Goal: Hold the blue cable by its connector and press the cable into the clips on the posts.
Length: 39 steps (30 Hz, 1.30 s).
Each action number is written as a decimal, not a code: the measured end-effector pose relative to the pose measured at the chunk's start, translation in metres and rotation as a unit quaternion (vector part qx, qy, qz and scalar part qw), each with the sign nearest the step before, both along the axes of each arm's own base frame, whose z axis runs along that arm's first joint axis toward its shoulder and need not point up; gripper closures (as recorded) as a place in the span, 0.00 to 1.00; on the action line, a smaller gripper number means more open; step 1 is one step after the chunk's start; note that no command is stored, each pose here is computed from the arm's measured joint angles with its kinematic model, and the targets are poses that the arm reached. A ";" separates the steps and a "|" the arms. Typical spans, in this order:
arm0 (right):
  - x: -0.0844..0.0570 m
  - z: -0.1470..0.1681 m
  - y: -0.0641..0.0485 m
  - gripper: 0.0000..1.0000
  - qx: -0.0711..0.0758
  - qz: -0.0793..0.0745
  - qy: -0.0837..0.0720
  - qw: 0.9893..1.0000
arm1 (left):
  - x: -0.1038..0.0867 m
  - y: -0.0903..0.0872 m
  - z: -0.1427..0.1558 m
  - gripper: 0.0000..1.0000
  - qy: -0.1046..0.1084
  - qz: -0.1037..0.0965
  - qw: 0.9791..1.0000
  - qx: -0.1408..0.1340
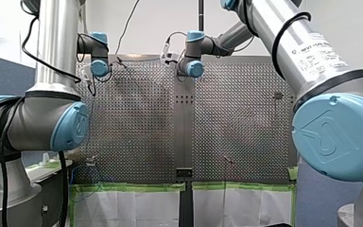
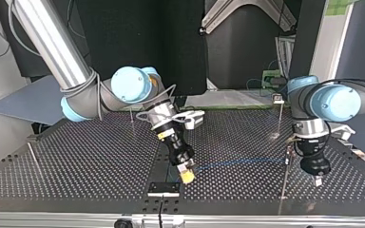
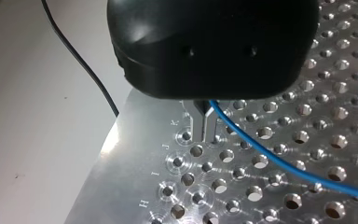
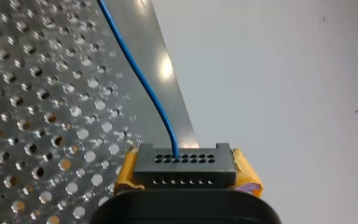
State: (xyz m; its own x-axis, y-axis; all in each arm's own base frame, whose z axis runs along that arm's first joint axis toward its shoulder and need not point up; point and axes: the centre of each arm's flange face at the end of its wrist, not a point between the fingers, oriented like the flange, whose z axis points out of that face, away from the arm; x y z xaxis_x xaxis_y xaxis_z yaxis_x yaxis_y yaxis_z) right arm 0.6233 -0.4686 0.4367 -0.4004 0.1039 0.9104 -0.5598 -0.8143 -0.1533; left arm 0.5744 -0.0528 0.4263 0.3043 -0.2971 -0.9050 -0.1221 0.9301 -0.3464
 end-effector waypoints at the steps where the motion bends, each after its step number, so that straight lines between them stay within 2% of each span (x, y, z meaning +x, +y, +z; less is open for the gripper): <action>1: 0.000 -0.001 -0.003 1.00 0.002 -0.001 0.001 1.000 | 0.000 0.000 0.000 1.00 0.000 0.000 1.000 -0.001; 4: 0.000 -0.007 -0.009 1.00 0.008 -0.001 0.008 1.000 | 0.000 0.000 0.001 1.00 0.000 -0.003 1.000 -0.005; 9: 0.001 -0.012 -0.011 1.00 0.013 0.001 0.015 1.000 | 0.000 -0.001 0.000 1.00 -0.001 -0.010 1.000 -0.016; 11: 0.002 -0.013 -0.010 1.00 0.015 0.002 0.018 1.000 | 0.000 -0.001 -0.001 0.83 0.000 -0.012 1.000 -0.021; 12: 0.002 -0.014 -0.010 1.00 0.016 0.002 0.019 1.000 | 0.000 -0.001 -0.001 0.83 0.000 -0.012 1.000 -0.023; 13: 0.003 -0.014 -0.009 1.00 0.016 0.003 0.020 1.000 | 0.000 -0.001 -0.002 0.78 0.001 -0.012 1.000 -0.025; 14: 0.003 -0.014 -0.008 1.00 0.017 0.003 0.021 1.000 | -0.001 -0.001 -0.002 0.55 0.001 -0.013 0.999 -0.029; 15: 0.003 -0.015 -0.008 1.00 0.017 0.004 0.022 1.000 | -0.001 -0.001 -0.002 0.55 0.002 -0.013 0.999 -0.032; 17: 0.004 -0.015 -0.007 1.00 0.018 0.005 0.023 1.000 | -0.002 0.000 -0.003 0.39 0.005 -0.012 0.999 -0.036; 21: 0.005 -0.016 -0.005 1.00 0.019 0.006 0.025 0.999 | -0.004 0.002 -0.007 0.39 0.017 0.000 0.999 -0.047; 23: 0.004 -0.017 -0.005 1.00 0.022 0.006 0.028 0.999 | -0.006 0.003 -0.008 0.18 0.024 0.006 0.999 -0.049; 24: 0.004 -0.017 -0.005 1.00 0.023 0.006 0.030 0.999 | -0.006 0.003 -0.009 0.18 0.026 0.007 0.999 -0.047; 25: 0.004 -0.018 -0.005 1.00 0.025 0.006 0.031 0.999 | -0.006 0.002 -0.009 0.00 0.027 0.006 0.999 -0.045; 31: 0.003 -0.019 -0.005 1.00 0.026 0.005 0.035 0.999 | -0.010 -0.002 -0.013 0.00 0.051 0.004 0.998 -0.025; 35: 0.002 -0.019 -0.006 1.00 0.026 0.005 0.035 0.999 | -0.015 -0.005 -0.016 0.00 0.071 0.014 0.997 -0.015; 39: 0.001 -0.019 -0.008 1.00 0.025 0.004 0.036 0.999 | -0.024 -0.011 -0.018 0.00 0.090 0.012 0.996 -0.009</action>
